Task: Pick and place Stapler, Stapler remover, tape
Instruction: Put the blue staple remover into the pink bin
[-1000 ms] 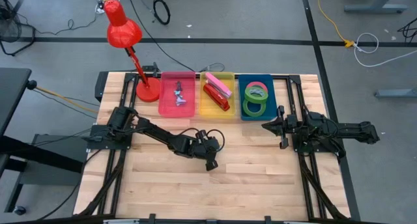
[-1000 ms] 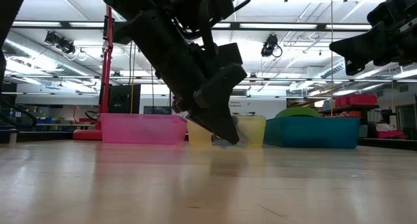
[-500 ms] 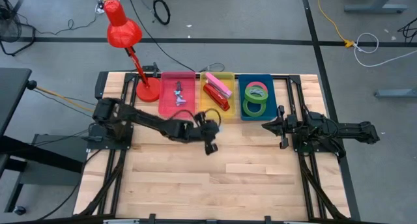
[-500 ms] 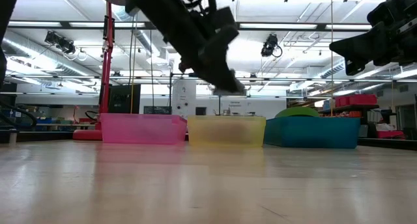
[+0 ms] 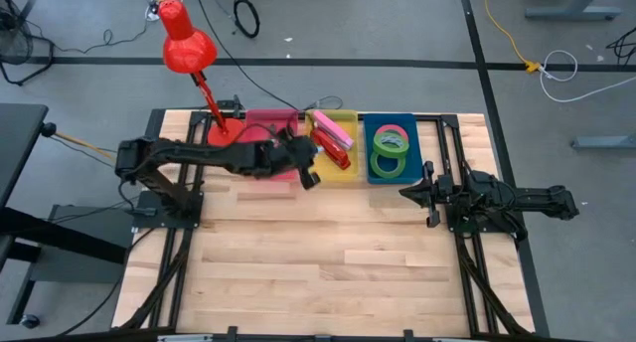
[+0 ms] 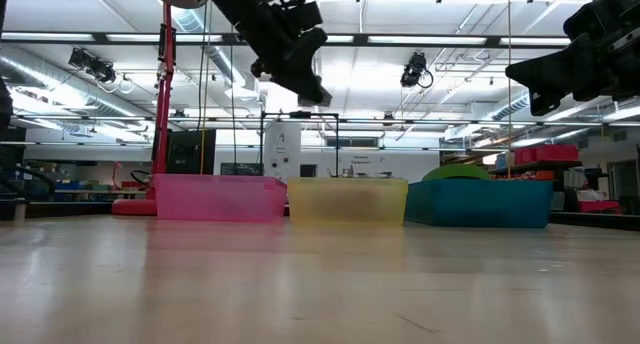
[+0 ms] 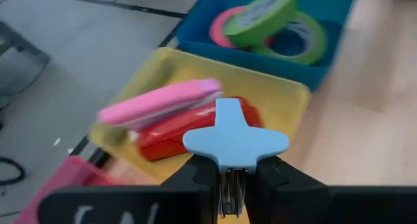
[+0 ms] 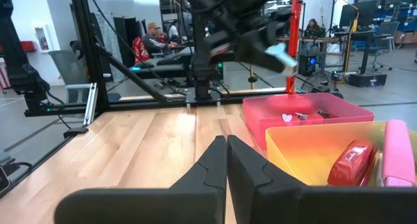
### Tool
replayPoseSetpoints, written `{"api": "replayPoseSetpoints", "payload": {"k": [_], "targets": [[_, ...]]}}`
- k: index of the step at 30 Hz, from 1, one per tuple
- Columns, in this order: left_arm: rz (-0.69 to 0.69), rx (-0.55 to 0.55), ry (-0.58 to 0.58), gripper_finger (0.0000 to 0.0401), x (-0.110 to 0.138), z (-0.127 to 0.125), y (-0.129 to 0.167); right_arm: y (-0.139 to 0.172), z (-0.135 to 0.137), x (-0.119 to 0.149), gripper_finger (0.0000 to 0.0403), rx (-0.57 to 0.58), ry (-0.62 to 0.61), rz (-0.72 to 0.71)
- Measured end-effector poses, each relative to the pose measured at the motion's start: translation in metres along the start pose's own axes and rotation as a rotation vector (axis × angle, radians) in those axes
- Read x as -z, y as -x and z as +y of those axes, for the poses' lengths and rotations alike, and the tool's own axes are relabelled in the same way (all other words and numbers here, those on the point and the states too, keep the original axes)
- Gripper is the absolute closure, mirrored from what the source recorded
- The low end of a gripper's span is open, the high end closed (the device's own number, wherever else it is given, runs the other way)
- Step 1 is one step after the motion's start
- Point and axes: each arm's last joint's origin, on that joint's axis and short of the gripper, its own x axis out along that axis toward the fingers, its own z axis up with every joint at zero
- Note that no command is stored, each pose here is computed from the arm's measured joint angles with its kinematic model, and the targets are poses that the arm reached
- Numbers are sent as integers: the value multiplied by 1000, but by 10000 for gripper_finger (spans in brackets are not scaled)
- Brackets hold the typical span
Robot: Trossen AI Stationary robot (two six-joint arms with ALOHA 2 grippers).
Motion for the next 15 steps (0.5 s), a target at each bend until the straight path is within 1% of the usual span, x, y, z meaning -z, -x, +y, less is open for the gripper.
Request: {"api": "replayPoseSetpoints", "payload": {"k": [3, 6, 15], "targets": [[17, -41, 24, 355, -2, 20, 0, 0, 0, 0, 387, 0, 0, 0], [62, -81, 31, 355, 1, 37, -1, 0, 0, 0, 387, 0, 0, 0], [259, -180, 47, 355, 19, 77, -10, 0, 0, 0, 387, 0, 0, 0]]}}
